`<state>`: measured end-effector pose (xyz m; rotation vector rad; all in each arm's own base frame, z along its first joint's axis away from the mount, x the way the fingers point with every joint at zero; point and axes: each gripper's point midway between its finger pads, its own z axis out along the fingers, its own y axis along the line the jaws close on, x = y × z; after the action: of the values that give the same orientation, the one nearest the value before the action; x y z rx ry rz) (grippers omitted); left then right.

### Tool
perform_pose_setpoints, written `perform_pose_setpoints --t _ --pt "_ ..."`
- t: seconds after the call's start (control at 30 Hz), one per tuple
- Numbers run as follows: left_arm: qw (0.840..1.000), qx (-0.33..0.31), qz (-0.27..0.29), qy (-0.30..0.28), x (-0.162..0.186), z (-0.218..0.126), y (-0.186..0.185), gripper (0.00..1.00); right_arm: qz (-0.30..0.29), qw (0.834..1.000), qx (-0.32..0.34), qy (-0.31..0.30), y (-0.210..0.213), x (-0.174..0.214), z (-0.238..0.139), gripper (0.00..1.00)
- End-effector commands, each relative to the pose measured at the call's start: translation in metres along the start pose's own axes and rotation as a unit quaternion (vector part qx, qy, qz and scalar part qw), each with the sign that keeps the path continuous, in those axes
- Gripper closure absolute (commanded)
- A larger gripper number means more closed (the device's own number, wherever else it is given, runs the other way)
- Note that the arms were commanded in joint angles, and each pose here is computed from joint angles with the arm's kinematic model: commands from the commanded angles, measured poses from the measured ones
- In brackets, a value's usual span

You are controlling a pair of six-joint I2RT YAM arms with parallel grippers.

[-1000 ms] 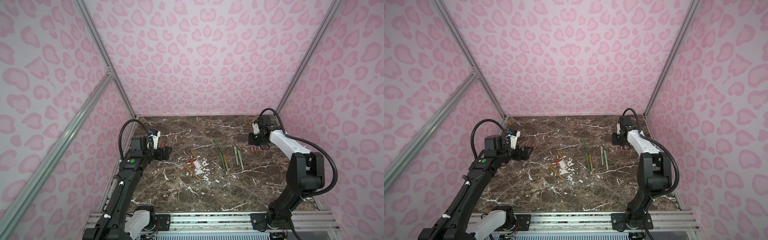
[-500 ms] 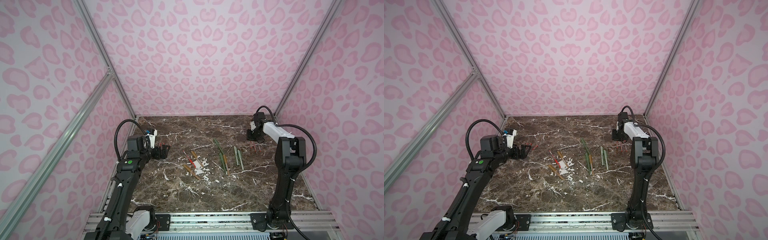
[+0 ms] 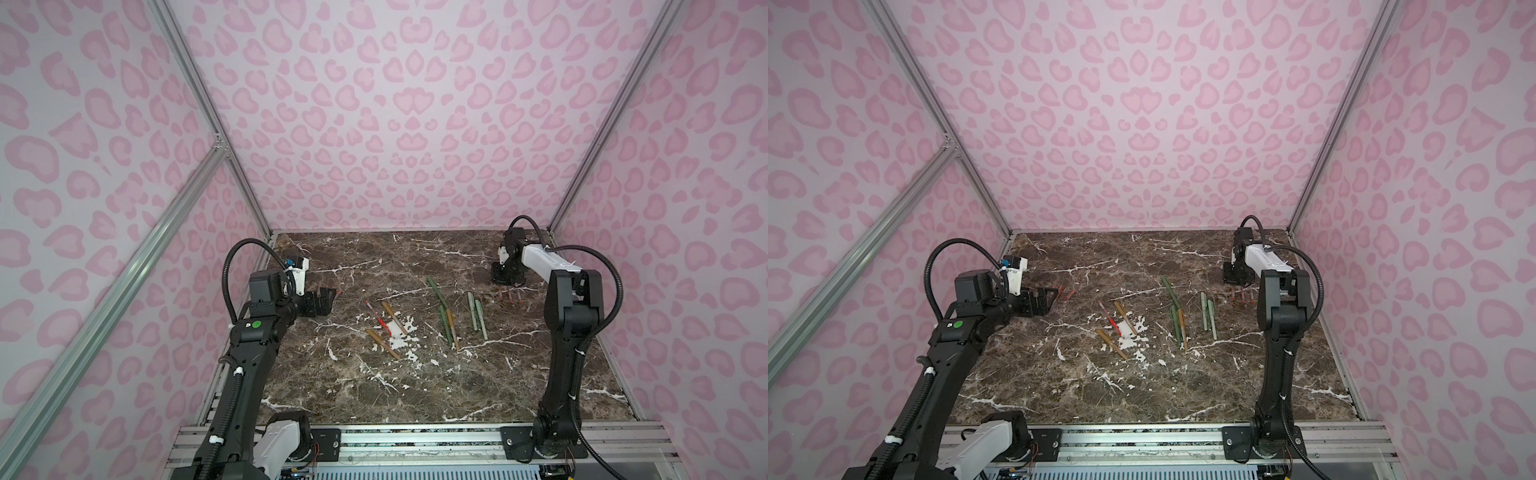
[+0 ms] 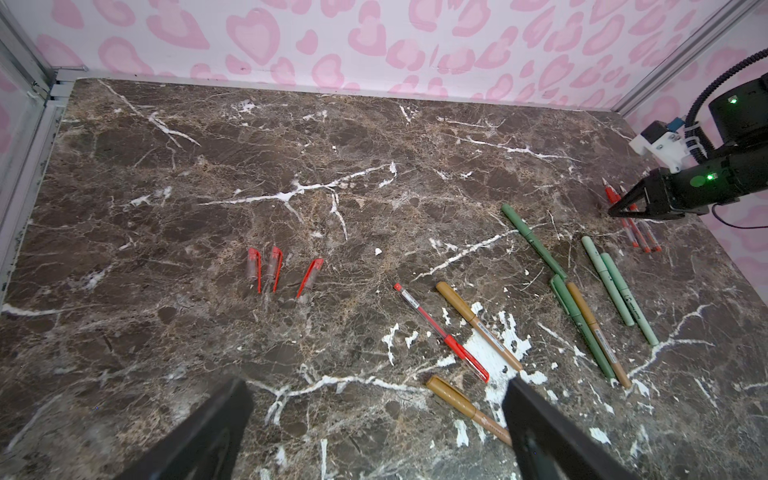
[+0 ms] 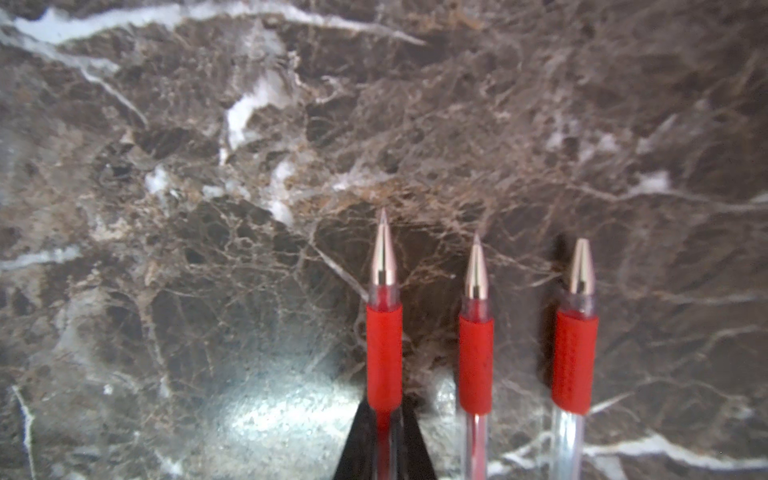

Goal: Open the pen caps
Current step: 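Lower the uncapped pen beside the other pens and open the right gripper, then reach the right gripper to a fourth red gel pen and grasp it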

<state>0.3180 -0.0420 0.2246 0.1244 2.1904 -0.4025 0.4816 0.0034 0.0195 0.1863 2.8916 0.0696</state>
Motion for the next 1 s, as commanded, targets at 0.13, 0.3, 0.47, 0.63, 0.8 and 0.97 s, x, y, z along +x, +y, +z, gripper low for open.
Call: perform_pose_setpoints --t 0.13,0.3,0.47,0.63,0.8,0.97 --pt "1.0 0.006 0.0 -0.013 -0.009 -0.003 -0.002 0.02 -0.001 1.0 0.009 0.02 -0.004 0.011 0.006 0.77" --pt "1.0 0.006 -0.001 -0.017 -0.009 -0.002 -0.001 0.02 0.0 1.0 0.006 -0.005 -0.002 0.002 -0.019 0.74" --pt "1.0 0.007 -0.001 -0.018 -0.012 -0.005 -0.002 0.02 -0.013 0.999 -0.002 -0.037 0.012 0.002 -0.055 0.72" --pt "1.0 0.006 -0.003 -0.017 -0.01 -0.003 0.0 0.02 -0.044 0.997 -0.023 -0.062 0.052 0.017 -0.088 0.7" --pt "1.0 0.002 -0.003 -0.019 -0.011 -0.001 0.002 0.02 -0.112 0.99 -0.047 -0.07 0.119 0.042 -0.109 0.67" --pt "1.0 -0.003 -0.007 -0.018 -0.013 -0.002 0.005 0.02 -0.172 0.979 -0.086 -0.068 0.197 0.076 -0.121 0.67"
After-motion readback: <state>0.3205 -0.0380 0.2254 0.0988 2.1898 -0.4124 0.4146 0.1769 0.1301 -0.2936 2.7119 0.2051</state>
